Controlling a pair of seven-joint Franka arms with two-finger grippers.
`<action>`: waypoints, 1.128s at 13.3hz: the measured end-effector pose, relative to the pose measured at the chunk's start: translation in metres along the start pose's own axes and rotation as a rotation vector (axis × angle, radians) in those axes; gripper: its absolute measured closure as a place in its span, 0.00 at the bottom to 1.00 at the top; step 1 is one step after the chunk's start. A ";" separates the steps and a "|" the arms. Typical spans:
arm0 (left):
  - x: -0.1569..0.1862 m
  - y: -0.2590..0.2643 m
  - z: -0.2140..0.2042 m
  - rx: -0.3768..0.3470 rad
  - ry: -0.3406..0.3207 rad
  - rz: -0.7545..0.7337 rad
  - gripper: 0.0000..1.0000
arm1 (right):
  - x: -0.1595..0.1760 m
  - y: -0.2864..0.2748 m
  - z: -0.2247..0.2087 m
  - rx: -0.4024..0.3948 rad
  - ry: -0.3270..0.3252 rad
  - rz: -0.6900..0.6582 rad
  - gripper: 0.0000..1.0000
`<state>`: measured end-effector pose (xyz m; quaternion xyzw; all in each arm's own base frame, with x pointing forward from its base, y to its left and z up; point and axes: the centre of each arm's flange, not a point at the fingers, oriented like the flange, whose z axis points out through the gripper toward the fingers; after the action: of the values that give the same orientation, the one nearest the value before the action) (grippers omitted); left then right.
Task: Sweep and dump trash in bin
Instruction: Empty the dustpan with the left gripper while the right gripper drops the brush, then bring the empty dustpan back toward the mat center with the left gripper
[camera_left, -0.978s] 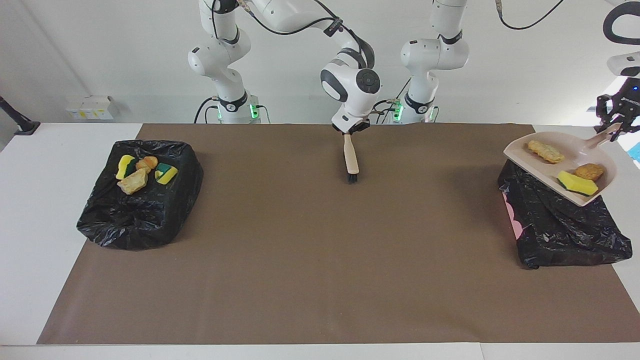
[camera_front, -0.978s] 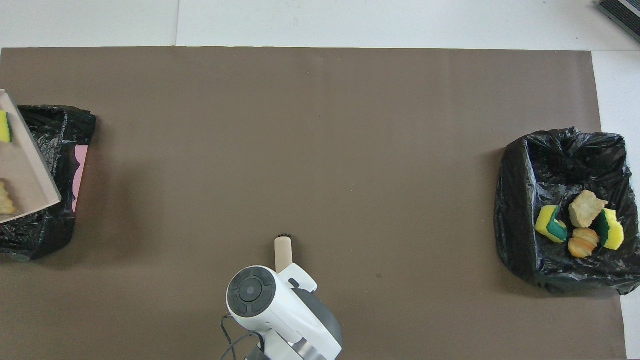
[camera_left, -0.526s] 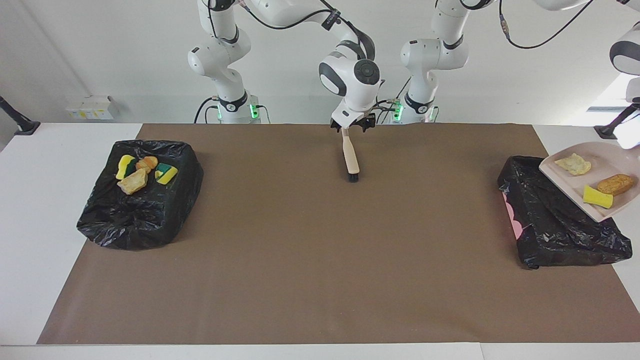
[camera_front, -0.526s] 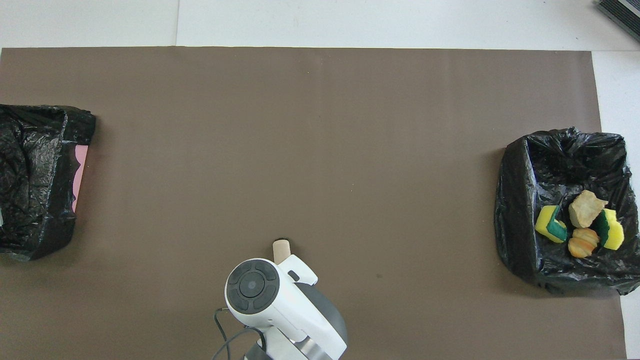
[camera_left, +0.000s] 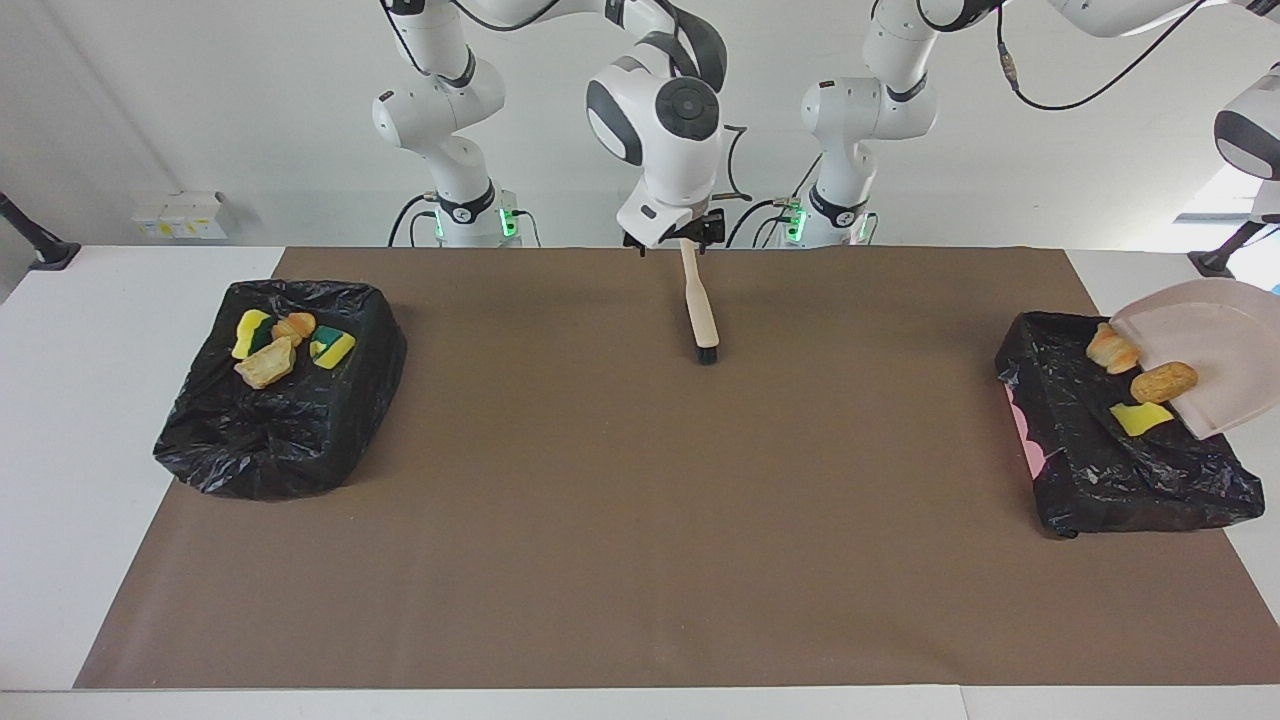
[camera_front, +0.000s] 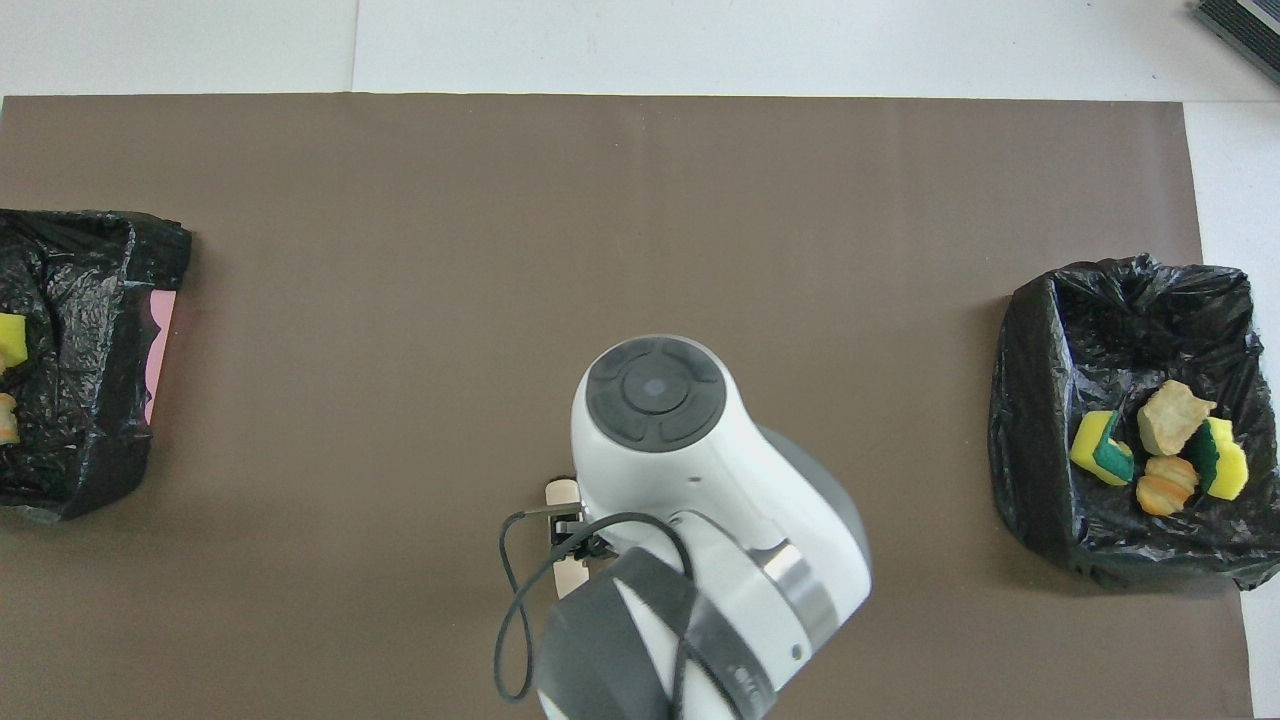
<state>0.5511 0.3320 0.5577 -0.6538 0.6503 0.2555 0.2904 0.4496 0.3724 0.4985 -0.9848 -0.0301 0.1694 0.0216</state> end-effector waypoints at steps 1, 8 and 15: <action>0.000 -0.001 -0.003 0.003 -0.009 0.007 0.68 | 0.005 0.021 -0.020 0.004 -0.006 -0.024 0.00; -0.009 -0.011 -0.053 0.110 0.020 -0.034 0.68 | 0.031 0.157 -0.103 0.042 0.099 -0.148 0.00; 0.088 -0.019 -0.094 -0.008 0.386 -0.344 0.68 | 0.044 0.286 -0.146 -0.073 0.258 -0.029 0.00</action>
<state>0.5680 0.2032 0.5619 -0.7926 0.5719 0.0753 0.1976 0.5553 0.0850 0.6064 -0.9980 -0.0477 0.0400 -0.0079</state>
